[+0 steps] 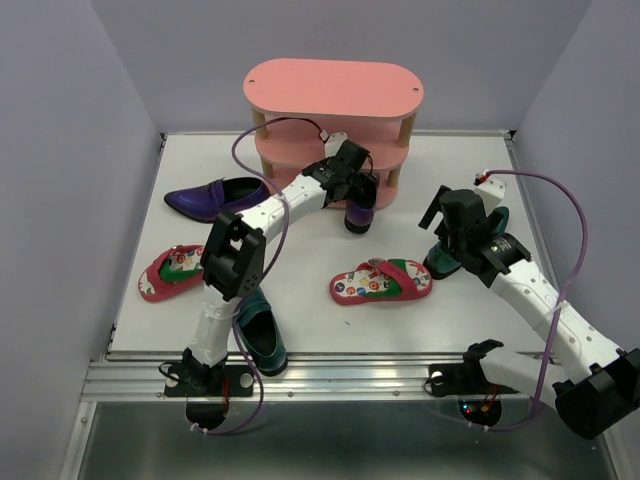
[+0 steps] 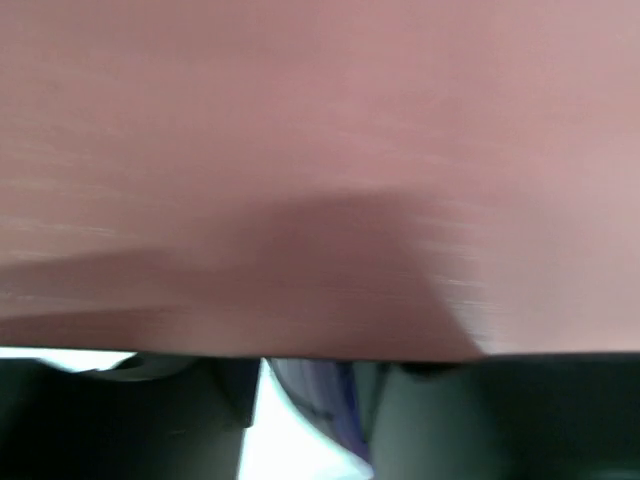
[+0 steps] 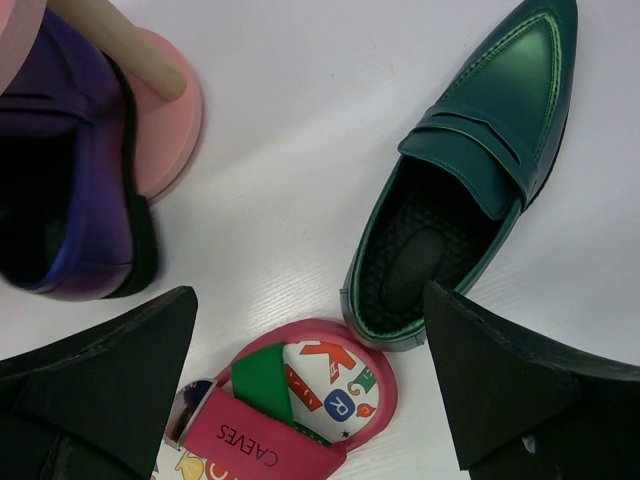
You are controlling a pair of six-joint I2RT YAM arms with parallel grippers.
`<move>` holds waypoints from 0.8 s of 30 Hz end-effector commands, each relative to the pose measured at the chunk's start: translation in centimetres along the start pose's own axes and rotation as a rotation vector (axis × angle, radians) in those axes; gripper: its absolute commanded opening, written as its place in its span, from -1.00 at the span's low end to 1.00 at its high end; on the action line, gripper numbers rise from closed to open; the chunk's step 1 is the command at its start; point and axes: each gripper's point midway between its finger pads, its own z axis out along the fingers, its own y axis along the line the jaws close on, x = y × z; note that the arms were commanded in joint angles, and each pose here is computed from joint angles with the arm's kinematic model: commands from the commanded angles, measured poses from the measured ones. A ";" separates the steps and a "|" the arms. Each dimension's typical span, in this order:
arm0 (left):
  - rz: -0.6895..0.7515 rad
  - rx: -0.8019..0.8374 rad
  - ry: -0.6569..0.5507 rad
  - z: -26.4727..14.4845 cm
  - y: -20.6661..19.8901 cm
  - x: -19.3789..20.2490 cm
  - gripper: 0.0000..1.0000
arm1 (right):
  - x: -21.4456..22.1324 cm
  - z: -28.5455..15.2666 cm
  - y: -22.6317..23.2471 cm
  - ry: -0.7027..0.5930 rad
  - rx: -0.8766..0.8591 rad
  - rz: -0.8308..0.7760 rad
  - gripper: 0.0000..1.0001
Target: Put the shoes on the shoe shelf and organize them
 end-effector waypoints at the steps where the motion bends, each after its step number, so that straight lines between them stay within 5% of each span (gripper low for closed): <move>1: -0.084 0.070 -0.132 -1.8 -2.1 -5.0 0.10 | -0.8 -0.2 0.2 -0.024 0.002 0.024 1.00; 24: 0.015 0.065 -0.101 -9.2 2.2 -0.2 0.30 | 0.3 0.6 1.3 0.005 -0.033 0.022 1.00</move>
